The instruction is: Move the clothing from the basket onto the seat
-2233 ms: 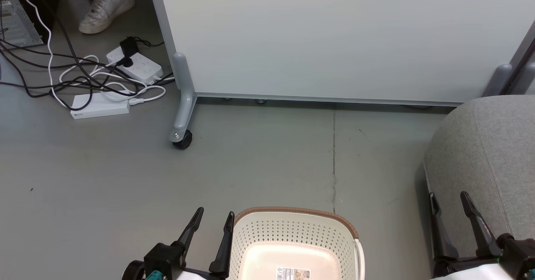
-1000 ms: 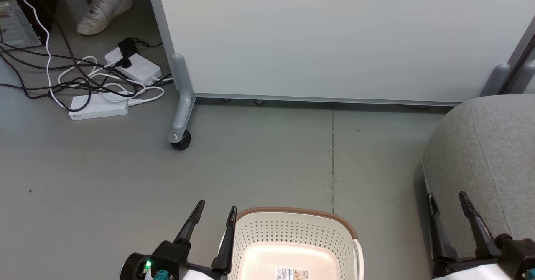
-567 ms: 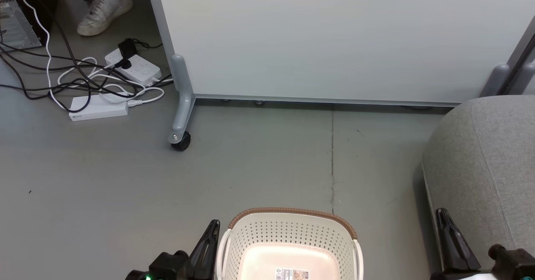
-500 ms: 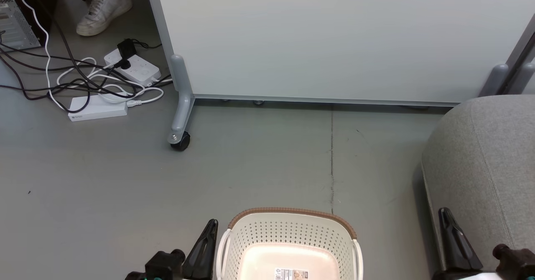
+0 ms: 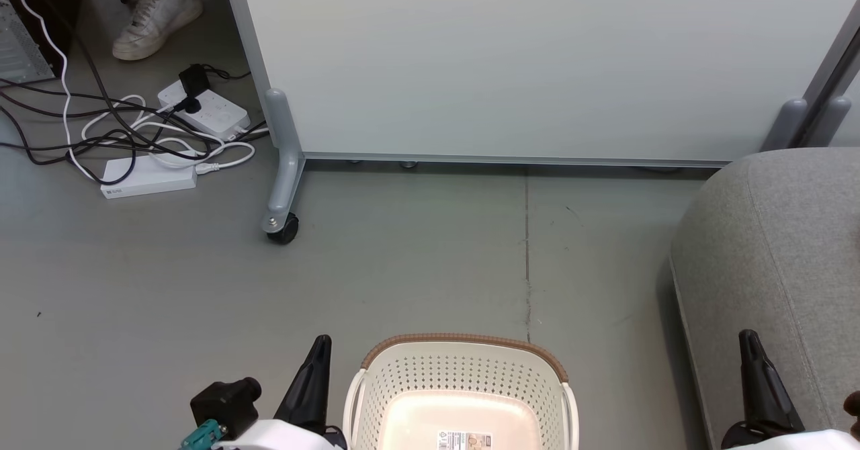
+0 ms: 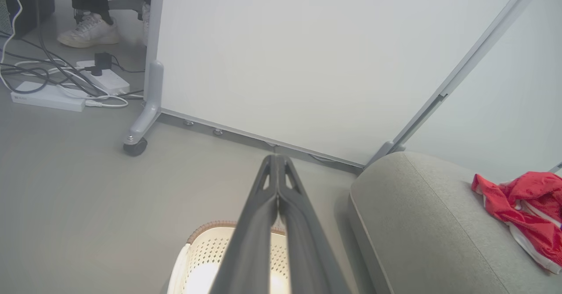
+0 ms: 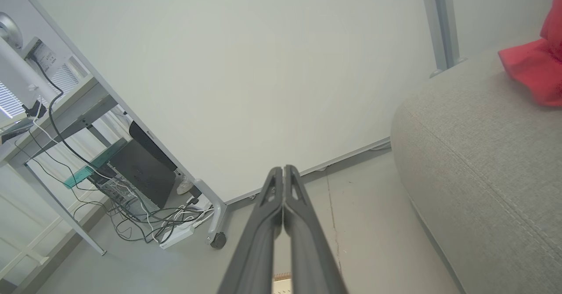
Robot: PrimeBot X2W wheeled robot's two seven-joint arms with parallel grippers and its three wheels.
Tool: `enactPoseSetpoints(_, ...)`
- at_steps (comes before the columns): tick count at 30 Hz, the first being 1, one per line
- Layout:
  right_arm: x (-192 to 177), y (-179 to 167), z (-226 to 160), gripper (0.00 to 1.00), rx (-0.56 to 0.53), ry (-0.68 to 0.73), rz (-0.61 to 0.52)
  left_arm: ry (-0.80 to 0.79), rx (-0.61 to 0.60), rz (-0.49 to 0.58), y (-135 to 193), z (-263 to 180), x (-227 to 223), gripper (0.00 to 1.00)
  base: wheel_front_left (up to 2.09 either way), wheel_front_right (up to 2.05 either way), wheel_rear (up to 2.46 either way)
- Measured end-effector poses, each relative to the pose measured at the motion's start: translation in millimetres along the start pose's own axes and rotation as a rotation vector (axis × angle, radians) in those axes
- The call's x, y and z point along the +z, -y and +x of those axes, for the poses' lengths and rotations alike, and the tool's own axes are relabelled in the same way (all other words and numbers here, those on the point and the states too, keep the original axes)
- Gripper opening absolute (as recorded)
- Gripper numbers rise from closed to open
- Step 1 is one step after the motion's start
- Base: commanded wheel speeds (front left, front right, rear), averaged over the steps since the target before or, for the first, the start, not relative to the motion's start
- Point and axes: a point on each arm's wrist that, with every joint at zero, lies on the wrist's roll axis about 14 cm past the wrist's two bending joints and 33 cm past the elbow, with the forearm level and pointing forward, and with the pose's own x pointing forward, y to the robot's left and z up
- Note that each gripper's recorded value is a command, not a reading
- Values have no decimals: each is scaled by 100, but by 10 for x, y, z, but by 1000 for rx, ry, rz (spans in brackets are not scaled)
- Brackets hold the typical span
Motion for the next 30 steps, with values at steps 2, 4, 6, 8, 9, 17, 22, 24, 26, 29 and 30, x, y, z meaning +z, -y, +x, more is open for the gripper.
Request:
enactPoseSetpoints(2, 15, 30, -2, 0, -11, 1, 31, -9, 5, -31, -11, 11, -9, 0, 0, 0, 0)
enactPoseSetpoints(4, 26, 54, -5, 0, -20, 2, 60, -7, 3, -63, -7, 39, 15, 0, 0, 0, 0)
enactPoseSetpoints(6, 47, 83, -8, 0, -29, 8, 90, -7, 6, -92, -13, 57, 28, 0, 0, 0, 0)
enactPoseSetpoints(8, 64, 105, -11, 0, -36, 11, 118, -14, 8, -125, -18, 67, 24, 0, 0, 0, 0)
enactPoseSetpoints(9, 72, 118, -12, 0, -40, 12, 131, -15, 6, -138, -16, 78, 30, 0, 0, 0, 0)
enactPoseSetpoints(17, 134, 211, -32, 0, -68, 28, 227, -21, 8, -238, -18, 138, 64, 0, 0, 0, 0)
enactPoseSetpoints(22, 179, 251, -42, 0, -79, 40, 291, -27, 6, -305, -15, 171, 79, 0, 0, 0, 0)
enactPoseSetpoints(24, 196, 271, -48, 0, -84, 47, 317, -28, 7, -327, -17, 187, 88, 0, 0, 0, 0)
enactPoseSetpoints(26, 199, 290, -57, 0, -89, 46, 341, -26, 0, -355, -2, 217, 117, 0, 0, 0, 0)
enactPoseSetpoints(29, 214, 327, -75, 0, -99, 52, 375, -29, -1, -389, -1, 230, 120, 0, 0, 0, 0)
enactPoseSetpoints(30, 223, 340, -79, 0, -101, 54, 386, -33, 1, -404, -4, 233, 115, 0, 0, 0, 0)
